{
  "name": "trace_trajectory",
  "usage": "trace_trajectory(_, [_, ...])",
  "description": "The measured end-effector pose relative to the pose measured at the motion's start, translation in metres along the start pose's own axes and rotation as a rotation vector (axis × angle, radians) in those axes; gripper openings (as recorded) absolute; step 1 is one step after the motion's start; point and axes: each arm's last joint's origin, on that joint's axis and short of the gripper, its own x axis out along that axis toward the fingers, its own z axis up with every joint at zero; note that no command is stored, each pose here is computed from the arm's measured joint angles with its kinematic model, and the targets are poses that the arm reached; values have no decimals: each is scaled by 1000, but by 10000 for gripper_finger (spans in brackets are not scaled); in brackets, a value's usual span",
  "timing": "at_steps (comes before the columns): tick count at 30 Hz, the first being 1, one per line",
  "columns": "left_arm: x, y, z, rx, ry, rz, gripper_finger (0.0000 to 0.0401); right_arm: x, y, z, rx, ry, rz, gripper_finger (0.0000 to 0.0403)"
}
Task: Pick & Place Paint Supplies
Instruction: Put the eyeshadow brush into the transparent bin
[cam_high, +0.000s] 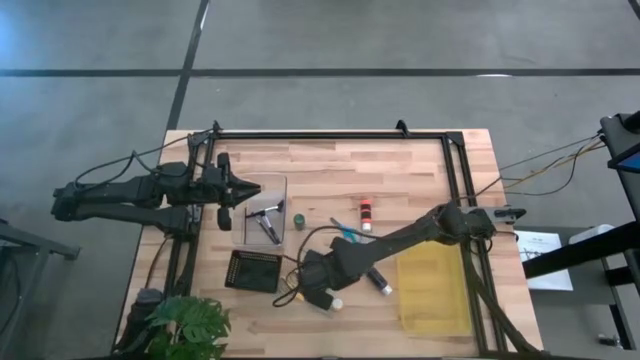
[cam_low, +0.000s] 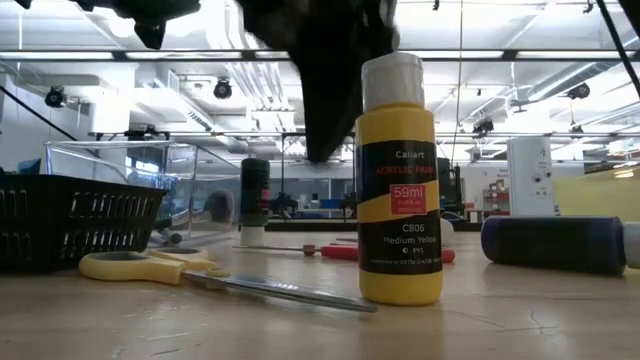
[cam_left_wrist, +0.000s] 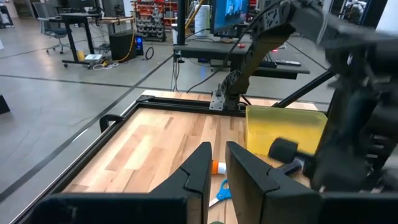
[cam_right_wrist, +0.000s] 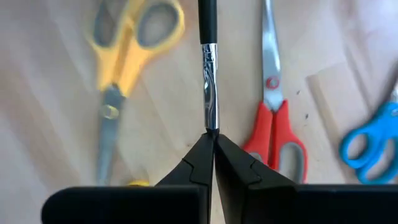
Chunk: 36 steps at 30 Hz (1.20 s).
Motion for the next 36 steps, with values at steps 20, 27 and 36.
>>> trace_trajectory(20, [-1,0,-9,-4,97,4,58,-37,-37,50,-100,-301,-54,8])
trace_trajectory(27, [-1,0,-9,-5,92,4,58,-35,-61,86,-102,-427,-35,8])
trace_trajectory(36, [-1,0,-6,-8,67,3,58,-28,-87,115,-86,-470,86,8])
